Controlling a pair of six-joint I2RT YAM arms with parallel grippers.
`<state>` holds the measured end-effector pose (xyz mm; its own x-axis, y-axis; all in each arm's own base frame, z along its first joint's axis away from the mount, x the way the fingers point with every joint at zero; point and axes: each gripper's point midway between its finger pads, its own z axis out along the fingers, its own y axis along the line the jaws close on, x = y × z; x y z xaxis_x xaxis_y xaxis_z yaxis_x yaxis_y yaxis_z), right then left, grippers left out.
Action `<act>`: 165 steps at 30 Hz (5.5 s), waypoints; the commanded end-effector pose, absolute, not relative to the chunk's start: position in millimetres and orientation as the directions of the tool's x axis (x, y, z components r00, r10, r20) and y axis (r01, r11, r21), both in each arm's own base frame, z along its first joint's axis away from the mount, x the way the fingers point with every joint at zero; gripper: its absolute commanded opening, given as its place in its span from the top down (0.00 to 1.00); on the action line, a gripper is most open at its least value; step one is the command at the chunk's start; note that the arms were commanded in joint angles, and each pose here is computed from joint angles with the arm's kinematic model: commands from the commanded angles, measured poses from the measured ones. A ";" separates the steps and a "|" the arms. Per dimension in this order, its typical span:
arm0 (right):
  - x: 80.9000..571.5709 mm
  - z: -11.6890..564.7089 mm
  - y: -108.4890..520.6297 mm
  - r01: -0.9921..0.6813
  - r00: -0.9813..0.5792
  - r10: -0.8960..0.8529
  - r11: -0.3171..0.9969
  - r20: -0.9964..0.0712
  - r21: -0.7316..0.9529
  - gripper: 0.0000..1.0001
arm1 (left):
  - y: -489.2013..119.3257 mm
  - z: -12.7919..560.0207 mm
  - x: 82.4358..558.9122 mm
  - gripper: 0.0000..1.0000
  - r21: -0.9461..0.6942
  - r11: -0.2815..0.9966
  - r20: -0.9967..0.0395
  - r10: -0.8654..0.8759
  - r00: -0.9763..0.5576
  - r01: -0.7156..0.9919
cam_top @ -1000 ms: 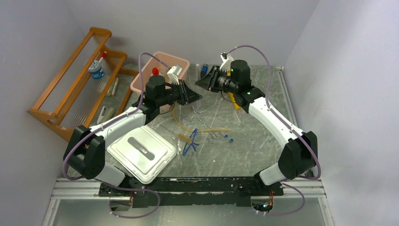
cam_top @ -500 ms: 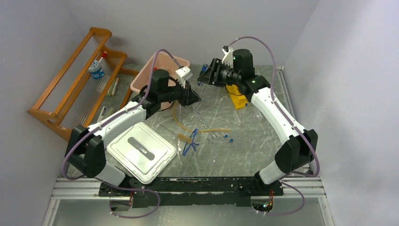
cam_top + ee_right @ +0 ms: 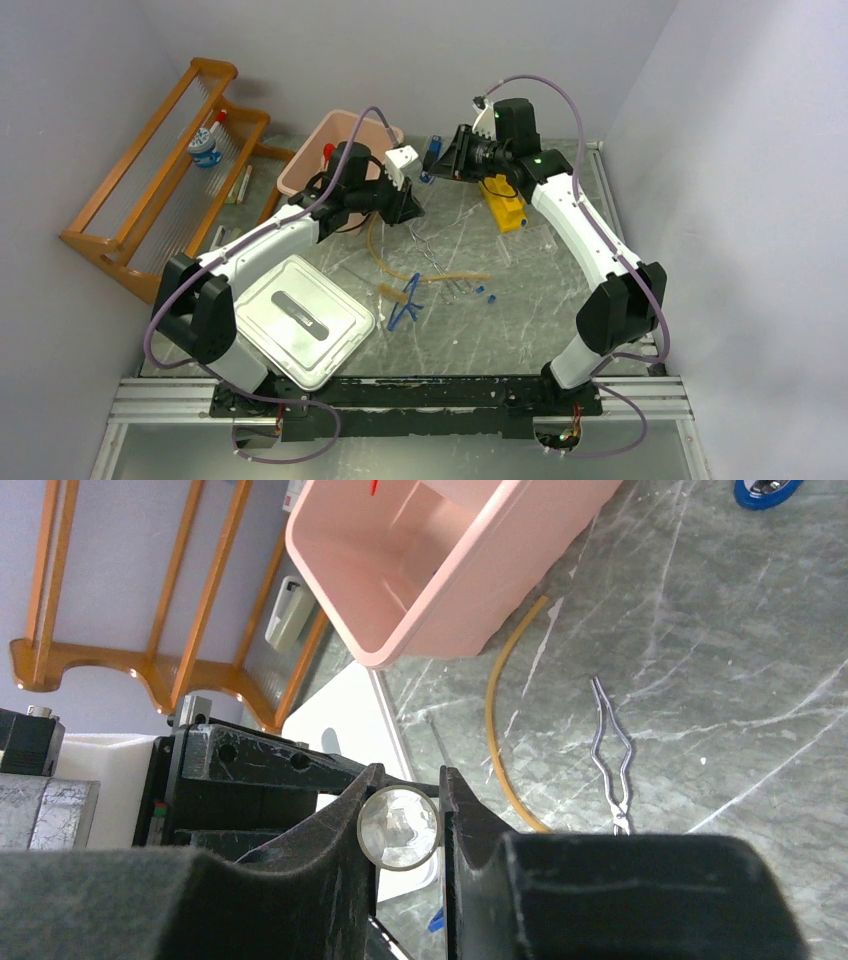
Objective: Organize the chemistry lab equipment
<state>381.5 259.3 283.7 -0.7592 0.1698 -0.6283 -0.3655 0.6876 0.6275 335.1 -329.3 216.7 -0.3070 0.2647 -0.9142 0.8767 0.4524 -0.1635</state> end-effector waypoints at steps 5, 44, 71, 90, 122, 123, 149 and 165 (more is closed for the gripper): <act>404.5 311.4 239.5 -0.381 -0.666 0.208 0.731 -0.717 0.566 0.87 | -332.2 235.5 367.9 0.35 -0.158 0.569 -0.920 0.213 -0.330 0.807; 617.3 255.3 115.6 0.130 -0.291 -0.045 0.988 -0.956 -0.086 0.86 | -326.3 284.4 376.9 0.32 -0.223 0.632 -0.954 0.013 -0.298 0.742; 630.3 154.8 118.6 0.044 -0.459 0.045 0.999 -0.887 0.028 0.86 | -323.2 252.0 386.5 0.29 -0.177 0.663 -0.946 0.088 -0.311 0.727; 621.3 158.4 115.7 0.035 -0.423 0.027 0.999 -0.906 0.013 0.49 | -321.5 260.1 386.7 0.25 -0.171 0.669 -0.950 0.083 -0.302 0.724; 353.0 198.9 78.9 0.234 -0.655 0.347 0.938 -0.672 0.255 0.30 | -268.3 297.6 350.8 0.10 -0.366 0.689 -0.911 -0.128 -0.391 0.626; 337.3 191.0 75.7 0.266 -0.673 0.367 0.930 -0.643 0.253 0.31 | -267.8 295.2 345.8 0.10 -0.373 0.685 -0.903 -0.115 -0.413 0.625; 232.2 42.7 118.3 0.348 -0.828 0.412 0.909 -0.380 0.227 0.59 | -325.1 242.3 273.6 0.19 -0.524 0.578 -0.787 -0.047 -0.616 0.625; 235.2 17.9 111.9 0.374 -0.830 0.388 0.920 -0.401 0.117 0.71 | -325.3 233.8 267.9 0.21 -0.463 0.640 -0.798 0.000 -0.602 0.614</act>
